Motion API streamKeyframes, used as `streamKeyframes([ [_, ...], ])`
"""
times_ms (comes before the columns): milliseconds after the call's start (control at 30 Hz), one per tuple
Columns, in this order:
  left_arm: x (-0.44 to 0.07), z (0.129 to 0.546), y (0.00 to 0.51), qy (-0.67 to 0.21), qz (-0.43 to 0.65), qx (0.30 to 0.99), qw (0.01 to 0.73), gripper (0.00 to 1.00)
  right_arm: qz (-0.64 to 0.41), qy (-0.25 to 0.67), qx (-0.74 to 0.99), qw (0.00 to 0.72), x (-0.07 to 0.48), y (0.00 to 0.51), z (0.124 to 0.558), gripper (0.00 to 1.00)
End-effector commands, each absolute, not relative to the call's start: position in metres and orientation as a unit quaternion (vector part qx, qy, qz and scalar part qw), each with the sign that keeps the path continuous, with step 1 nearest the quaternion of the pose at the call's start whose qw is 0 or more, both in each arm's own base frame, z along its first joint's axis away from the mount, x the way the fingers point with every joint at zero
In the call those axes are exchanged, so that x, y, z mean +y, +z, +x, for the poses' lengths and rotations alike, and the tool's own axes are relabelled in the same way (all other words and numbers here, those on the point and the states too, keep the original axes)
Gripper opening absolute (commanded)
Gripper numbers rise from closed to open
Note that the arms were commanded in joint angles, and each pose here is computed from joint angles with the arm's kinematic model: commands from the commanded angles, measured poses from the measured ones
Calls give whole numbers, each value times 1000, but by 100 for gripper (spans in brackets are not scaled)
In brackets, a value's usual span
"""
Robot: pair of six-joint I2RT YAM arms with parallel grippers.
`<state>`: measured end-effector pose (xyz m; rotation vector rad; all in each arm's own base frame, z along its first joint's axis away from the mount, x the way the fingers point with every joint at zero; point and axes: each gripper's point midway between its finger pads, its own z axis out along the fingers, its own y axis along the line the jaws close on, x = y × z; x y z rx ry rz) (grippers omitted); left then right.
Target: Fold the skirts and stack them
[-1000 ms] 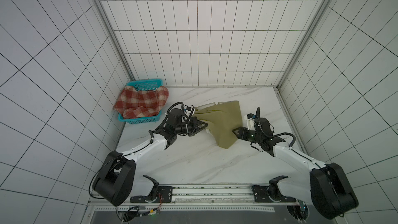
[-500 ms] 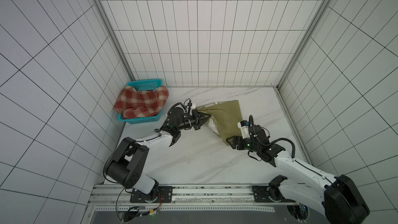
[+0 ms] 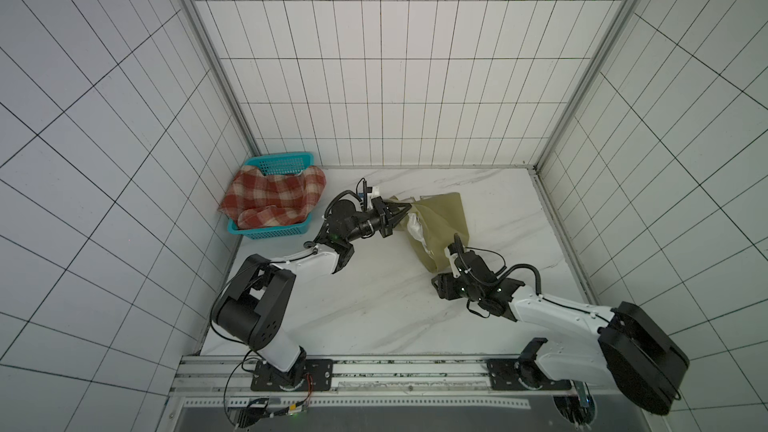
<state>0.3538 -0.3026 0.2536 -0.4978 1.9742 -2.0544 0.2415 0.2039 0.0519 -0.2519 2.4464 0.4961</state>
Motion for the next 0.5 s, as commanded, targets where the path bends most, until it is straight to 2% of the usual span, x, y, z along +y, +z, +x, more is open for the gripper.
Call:
streamKeyframes([
  [0, -305, 357, 279, -727, -159, 654, 137, 0, -67, 194, 915, 346, 212, 70, 260, 68],
  [467, -307, 365, 274, -738, -182, 638, 125, 0, -39, 222, 896, 383, 231, 100, 286, 68],
])
